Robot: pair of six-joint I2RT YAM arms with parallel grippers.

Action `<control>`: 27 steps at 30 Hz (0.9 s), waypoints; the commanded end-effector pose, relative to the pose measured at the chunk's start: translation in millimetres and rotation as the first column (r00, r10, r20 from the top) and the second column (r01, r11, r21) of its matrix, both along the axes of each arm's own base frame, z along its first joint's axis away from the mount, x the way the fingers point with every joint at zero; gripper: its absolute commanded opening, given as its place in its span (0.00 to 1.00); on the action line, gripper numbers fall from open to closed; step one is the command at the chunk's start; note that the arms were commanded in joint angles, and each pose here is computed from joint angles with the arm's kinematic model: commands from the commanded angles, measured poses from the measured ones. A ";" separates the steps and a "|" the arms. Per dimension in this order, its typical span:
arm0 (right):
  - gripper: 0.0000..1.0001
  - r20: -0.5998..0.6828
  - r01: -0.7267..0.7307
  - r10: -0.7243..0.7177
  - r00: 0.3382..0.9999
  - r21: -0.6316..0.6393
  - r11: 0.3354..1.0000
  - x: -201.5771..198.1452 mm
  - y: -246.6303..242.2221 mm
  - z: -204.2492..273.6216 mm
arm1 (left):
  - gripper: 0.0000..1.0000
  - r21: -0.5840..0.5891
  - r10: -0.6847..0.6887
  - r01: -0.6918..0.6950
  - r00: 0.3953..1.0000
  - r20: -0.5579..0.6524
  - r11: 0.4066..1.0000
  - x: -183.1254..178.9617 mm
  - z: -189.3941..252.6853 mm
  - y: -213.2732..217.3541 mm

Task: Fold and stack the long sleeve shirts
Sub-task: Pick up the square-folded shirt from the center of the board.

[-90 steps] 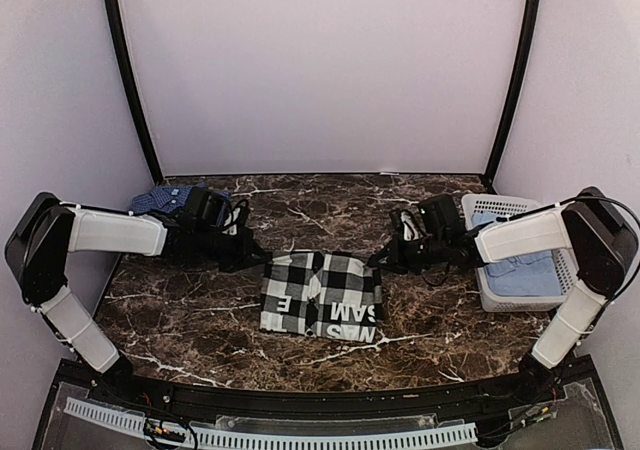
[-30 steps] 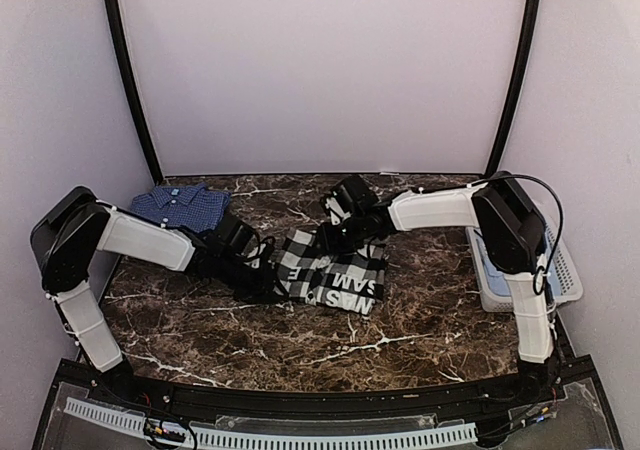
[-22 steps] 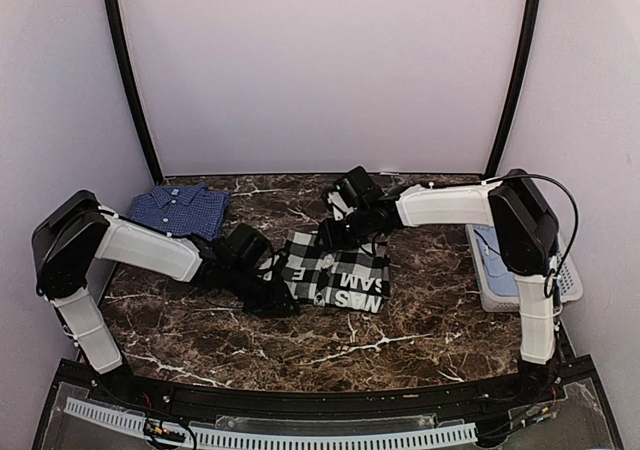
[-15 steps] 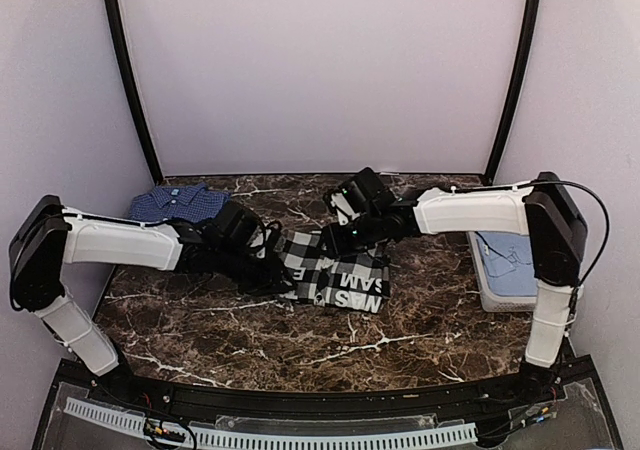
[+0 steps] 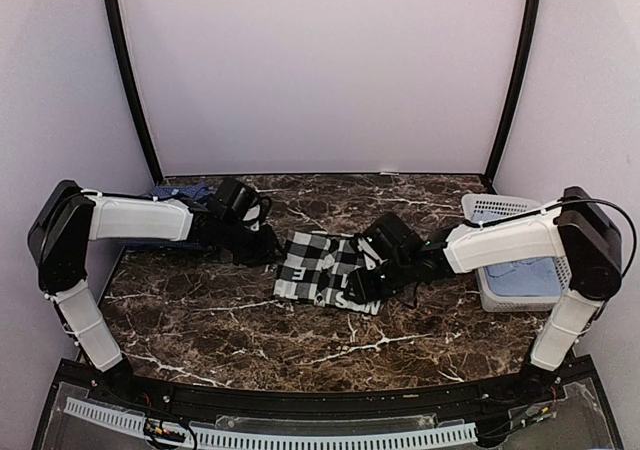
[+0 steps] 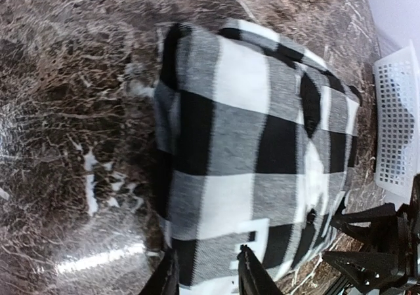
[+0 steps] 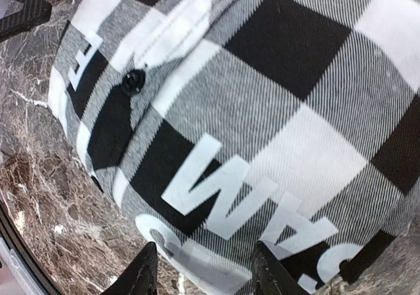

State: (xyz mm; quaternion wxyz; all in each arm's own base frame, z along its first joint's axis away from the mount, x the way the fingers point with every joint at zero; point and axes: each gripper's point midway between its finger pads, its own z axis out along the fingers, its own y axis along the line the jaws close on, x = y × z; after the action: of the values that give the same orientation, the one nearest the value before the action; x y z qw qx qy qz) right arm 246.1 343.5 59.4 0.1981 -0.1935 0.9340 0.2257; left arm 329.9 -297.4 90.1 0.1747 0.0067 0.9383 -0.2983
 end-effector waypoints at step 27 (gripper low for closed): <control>0.47 0.057 0.124 -0.127 0.990 0.065 0.990 -18.8 -42.2 21.3 | 0.46 -0.013 -0.098 0.097 0.983 -0.158 0.995 -0.8 -75.5 -1.6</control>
State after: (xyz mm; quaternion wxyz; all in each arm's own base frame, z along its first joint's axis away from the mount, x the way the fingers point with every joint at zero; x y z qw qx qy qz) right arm 215.9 308.5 63.3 0.2086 -0.1517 0.9338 0.2479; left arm 339.3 -299.8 33.1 0.1174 0.0363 0.9439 -0.3066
